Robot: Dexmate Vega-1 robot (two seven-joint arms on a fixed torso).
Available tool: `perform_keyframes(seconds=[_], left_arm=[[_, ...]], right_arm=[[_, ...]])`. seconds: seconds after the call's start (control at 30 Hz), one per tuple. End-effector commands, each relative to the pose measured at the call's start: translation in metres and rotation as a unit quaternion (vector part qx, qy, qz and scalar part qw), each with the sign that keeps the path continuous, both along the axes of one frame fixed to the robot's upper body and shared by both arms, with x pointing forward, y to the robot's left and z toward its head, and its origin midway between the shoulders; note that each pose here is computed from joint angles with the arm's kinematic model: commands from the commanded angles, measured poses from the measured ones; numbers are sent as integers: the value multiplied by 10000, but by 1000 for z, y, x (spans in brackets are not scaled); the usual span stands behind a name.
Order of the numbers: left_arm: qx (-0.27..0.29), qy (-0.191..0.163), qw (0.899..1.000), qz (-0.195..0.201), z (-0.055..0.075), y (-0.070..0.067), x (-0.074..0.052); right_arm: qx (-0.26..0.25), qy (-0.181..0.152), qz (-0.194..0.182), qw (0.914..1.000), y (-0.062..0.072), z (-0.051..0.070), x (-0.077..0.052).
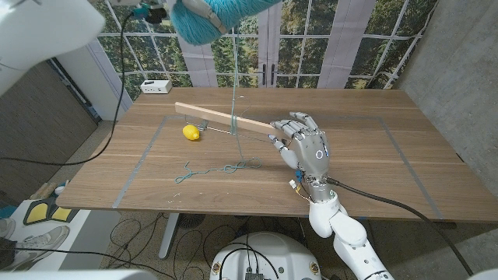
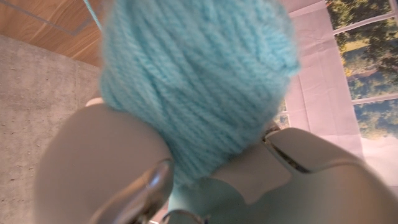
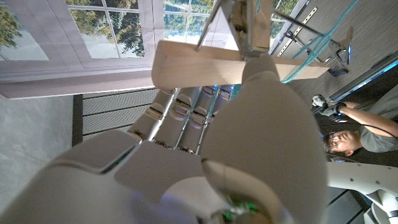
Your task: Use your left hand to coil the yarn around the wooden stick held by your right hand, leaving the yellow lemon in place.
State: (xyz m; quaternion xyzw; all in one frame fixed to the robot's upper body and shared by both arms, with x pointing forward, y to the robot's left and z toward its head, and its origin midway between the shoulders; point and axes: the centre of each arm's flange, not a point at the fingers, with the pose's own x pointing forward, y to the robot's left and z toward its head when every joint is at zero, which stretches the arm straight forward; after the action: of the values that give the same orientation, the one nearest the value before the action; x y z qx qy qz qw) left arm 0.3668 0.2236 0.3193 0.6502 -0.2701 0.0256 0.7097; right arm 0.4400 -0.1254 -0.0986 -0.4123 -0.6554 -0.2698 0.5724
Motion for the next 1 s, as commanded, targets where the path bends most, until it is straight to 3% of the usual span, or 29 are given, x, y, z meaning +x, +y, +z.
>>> perform_keyframes(seconds=[0.03,0.3,0.67,0.8,1.0], left_arm=[[7,165,9989,442,-10,14,6],[53,404,9978,532,-22,20,11],[70,608,9978,250,-33,20,13],[54,667,9976,167,-36,21,11],[184,754,9966,278,-42,19,10]], right_arm=[[762,59,443,9961,-19,5,-3],[1673,82,807,9826,-47,7,9],[2232,207,1147,9678,-67,7,12],[2374,292,1059,9652,-74,6,15],[2844,392,1275,9494,-87,2,22]])
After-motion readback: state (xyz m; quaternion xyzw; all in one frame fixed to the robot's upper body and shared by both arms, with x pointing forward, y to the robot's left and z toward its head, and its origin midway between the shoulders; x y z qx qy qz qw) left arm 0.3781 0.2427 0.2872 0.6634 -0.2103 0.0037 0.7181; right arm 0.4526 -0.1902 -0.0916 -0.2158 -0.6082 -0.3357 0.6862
